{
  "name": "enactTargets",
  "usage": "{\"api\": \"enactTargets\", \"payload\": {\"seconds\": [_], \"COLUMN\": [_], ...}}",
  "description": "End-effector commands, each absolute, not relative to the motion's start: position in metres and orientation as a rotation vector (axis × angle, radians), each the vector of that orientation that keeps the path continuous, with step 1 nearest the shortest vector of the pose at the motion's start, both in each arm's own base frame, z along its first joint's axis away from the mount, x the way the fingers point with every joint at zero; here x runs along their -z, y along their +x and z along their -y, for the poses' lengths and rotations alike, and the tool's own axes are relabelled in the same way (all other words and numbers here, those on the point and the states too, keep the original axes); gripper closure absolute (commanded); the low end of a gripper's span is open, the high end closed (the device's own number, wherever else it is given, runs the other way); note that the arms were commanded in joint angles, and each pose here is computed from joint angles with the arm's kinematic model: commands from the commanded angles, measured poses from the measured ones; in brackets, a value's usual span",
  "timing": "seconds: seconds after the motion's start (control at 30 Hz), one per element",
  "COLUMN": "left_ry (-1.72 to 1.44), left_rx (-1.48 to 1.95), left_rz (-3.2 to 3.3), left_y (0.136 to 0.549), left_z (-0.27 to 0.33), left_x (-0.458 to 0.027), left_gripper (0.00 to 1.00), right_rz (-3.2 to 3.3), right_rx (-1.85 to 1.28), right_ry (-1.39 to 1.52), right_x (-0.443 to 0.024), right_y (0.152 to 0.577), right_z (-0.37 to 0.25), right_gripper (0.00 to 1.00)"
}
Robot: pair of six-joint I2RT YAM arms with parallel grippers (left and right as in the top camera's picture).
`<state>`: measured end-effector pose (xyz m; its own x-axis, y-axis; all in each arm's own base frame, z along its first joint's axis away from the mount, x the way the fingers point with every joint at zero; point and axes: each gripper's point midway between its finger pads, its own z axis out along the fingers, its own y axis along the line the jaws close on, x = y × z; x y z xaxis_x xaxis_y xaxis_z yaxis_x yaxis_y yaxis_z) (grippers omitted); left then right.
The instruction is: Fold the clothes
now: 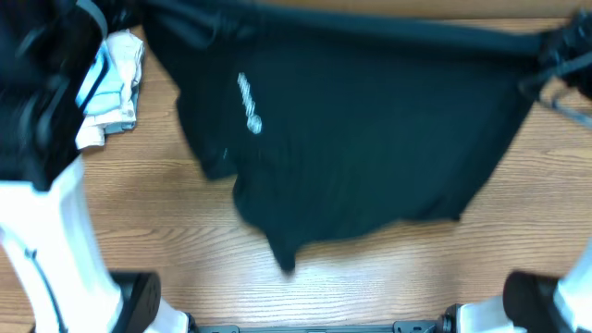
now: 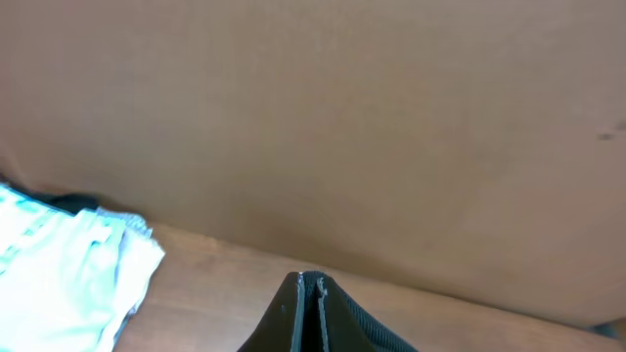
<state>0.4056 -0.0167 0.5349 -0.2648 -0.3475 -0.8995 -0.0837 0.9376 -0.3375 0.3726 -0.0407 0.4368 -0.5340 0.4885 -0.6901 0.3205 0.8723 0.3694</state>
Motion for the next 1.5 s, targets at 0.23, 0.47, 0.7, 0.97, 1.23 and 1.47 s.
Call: {"api": "enactTargets", "payload": {"seconds": [0.23, 0.47, 0.7, 0.97, 1.23, 1.47], "left_ry": [-0.291, -0.298, -0.35, -0.453, -0.283, -0.213], "left_rx": [0.191, 0.161, 0.113, 0.067, 0.179, 0.072], "left_rz": [-1.583, -1.749, -2.176, -2.692, -2.925, -3.147], "left_y": [0.47, 0.469, 0.466, 0.436, 0.418, 0.385], "left_z": [0.006, 0.006, 0.012, 0.023, 0.072, 0.091], "left_x": [-0.574, -0.533, -0.417, -0.289, -0.237, -0.181], "left_gripper": [0.96, 0.96, 0.96, 0.96, 0.96, 0.96], "right_rz": [-2.036, -2.083, -2.458, -2.812, -2.975, -3.03], "right_rx": [-0.3, -0.282, -0.269, -0.274, -0.258, -0.23], "right_ry": [0.455, 0.439, 0.528, 0.601, 0.77, 0.804], "right_x": [-0.44, -0.422, -0.31, -0.219, -0.17, -0.154], "right_y": [0.467, 0.476, 0.472, 0.432, 0.391, 0.331], "right_z": [0.046, 0.048, 0.047, 0.026, 0.009, 0.002], "right_gripper": [0.96, 0.96, 0.96, 0.96, 0.96, 0.96]}}
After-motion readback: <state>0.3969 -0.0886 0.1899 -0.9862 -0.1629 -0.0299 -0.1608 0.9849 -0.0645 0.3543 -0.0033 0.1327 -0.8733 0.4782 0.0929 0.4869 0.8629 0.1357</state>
